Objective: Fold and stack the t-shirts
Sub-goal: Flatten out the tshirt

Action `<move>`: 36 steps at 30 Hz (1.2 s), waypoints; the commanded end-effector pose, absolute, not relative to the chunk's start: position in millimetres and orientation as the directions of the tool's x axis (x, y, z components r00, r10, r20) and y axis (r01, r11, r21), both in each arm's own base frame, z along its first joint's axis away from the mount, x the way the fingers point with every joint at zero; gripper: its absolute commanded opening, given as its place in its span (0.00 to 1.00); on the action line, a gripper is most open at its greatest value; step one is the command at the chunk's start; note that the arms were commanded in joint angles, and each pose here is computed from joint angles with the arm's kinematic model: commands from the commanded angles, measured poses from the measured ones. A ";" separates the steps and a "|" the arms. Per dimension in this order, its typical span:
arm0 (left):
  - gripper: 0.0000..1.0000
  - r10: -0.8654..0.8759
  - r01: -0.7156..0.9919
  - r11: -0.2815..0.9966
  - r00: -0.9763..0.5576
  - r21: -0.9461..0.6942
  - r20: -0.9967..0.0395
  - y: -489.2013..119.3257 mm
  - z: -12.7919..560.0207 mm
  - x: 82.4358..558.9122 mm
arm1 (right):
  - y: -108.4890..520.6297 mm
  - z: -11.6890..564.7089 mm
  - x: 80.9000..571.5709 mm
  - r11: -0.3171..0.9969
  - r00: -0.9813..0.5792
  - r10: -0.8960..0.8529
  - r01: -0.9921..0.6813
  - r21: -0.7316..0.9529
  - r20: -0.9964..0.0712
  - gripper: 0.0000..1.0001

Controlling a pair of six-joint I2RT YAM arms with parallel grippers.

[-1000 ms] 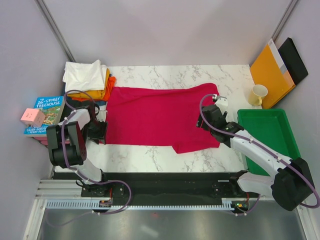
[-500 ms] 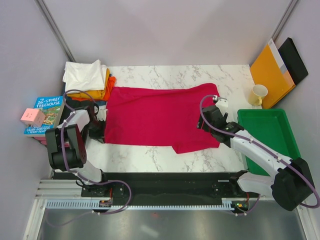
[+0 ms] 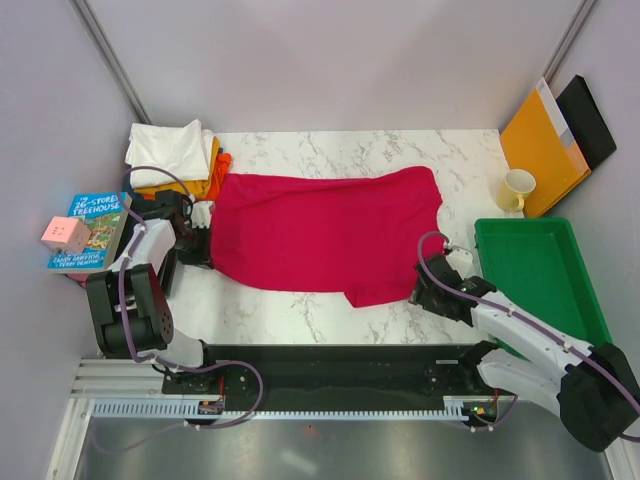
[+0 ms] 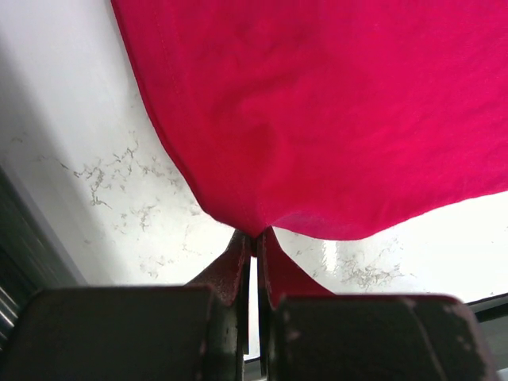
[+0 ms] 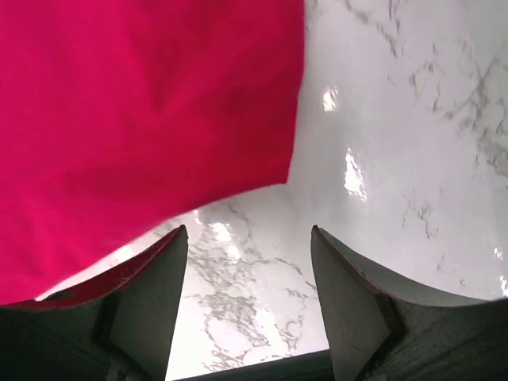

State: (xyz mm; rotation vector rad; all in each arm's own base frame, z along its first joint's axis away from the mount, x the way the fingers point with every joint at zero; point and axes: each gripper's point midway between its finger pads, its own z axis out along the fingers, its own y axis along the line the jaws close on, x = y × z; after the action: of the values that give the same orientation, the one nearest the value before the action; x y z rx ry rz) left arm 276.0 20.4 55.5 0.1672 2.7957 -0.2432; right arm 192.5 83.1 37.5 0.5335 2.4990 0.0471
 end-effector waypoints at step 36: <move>0.02 0.077 0.169 0.970 -0.898 -0.177 -0.433 9.8 74.1 286.5 | 120.3 71.6 265.6 0.916 -0.605 0.381 0.348 0.198 -0.699 0.00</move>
State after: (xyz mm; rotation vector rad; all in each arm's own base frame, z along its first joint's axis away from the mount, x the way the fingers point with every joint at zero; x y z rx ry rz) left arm 279.6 12.7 69.3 0.1685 2.7296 -0.2848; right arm 262.0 116.6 23.9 0.5662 2.3744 0.0294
